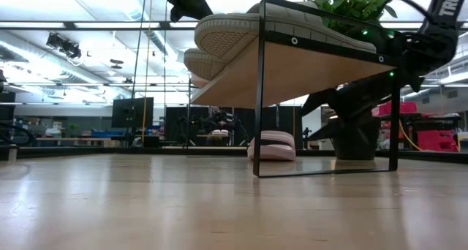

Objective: Pick and place slides into the shelf
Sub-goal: Put the pink slipper on the shelf

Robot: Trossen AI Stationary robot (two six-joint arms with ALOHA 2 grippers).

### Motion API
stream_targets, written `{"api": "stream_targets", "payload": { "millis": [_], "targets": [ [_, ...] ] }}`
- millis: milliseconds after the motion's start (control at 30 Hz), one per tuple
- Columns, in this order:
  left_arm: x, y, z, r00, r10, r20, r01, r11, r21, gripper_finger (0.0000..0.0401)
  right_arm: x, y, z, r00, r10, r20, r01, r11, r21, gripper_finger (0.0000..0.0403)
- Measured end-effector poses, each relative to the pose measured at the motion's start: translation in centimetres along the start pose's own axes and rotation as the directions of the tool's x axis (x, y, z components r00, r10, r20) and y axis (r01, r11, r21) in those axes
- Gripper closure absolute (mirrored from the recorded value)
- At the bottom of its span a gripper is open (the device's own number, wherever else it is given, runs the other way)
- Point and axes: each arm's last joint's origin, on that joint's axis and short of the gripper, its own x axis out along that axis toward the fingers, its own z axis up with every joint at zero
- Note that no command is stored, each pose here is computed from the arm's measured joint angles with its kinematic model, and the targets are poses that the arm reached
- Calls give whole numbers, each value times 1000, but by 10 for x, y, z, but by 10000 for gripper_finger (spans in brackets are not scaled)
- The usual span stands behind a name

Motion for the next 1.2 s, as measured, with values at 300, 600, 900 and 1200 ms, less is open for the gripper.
{"api": "stream_targets", "payload": {
  "millis": [300,600,900,1200],
  "targets": [
    [0,0,-2,1000,0,-19,0,1000,-2,323,17,0,4,999,-45,-3,45,998,35,98],
    [0,0,-4,999,0,-36,0,1000,-4,319,22,-3,10,998,-66,10,65,994,85,98],
    [0,0,-4,999,-1,-39,1,1000,-3,324,24,1,12,999,-52,16,49,989,143,98],
    [0,0,-4,999,-1,-39,1,1000,-3,319,31,11,14,999,-25,40,21,995,98,99]
  ]
}}
